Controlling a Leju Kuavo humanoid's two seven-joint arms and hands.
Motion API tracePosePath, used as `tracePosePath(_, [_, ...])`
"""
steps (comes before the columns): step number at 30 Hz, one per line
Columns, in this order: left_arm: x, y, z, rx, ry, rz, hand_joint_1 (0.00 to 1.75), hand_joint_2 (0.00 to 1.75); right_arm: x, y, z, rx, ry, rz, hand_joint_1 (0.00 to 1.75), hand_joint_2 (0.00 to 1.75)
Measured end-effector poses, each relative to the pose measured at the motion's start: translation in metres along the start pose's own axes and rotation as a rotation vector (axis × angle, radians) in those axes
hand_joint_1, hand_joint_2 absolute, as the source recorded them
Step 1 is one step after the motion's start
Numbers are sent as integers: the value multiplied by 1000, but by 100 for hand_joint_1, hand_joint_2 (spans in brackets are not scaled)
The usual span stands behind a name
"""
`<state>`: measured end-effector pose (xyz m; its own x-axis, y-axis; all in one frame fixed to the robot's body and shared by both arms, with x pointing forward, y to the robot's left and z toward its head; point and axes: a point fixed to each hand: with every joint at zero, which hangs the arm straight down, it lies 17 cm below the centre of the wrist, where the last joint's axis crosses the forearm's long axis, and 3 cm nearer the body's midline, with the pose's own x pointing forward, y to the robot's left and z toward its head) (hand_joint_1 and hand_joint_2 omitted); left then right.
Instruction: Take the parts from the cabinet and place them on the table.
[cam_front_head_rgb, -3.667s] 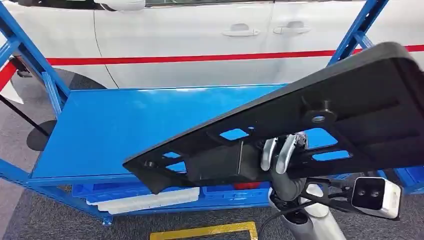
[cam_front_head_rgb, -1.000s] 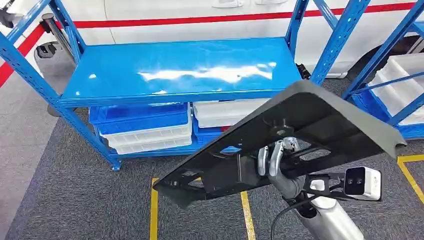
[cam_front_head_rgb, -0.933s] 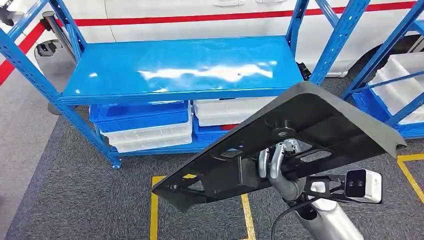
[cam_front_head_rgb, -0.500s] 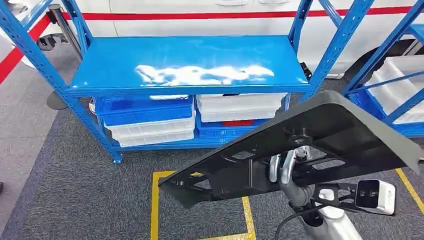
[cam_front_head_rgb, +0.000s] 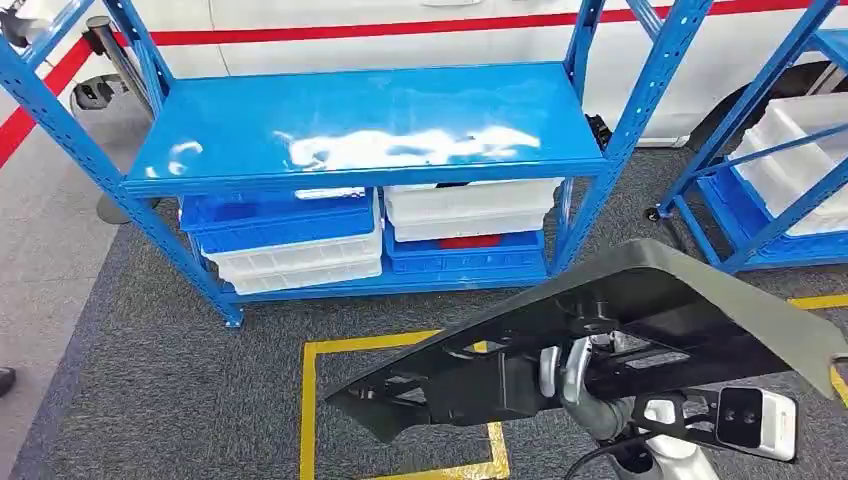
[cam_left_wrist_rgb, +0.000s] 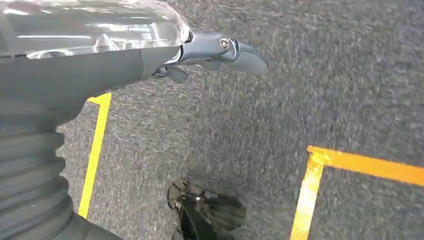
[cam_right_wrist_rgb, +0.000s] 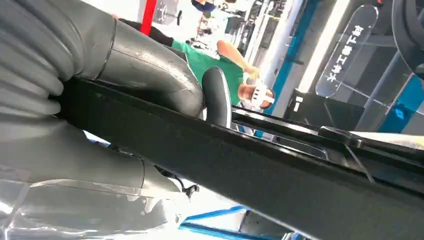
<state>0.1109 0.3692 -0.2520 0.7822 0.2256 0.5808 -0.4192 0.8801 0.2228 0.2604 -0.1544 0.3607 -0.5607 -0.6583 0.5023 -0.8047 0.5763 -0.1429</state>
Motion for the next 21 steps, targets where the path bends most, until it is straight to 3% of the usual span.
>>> tracePosePath(5, [5,-2,-2,7,-7,-16,0,175,-5,-5,-19,-4,-24,43,175,175])
tracePosePath(17, [3,-2,-3,33,22,-32,0,175,-22,19,-31,32,-4,101,175,175])
tracePosePath(21, [4,-11,-2,20,23,-30,0,175,-23,22,-56,20,-46,133,175,175])
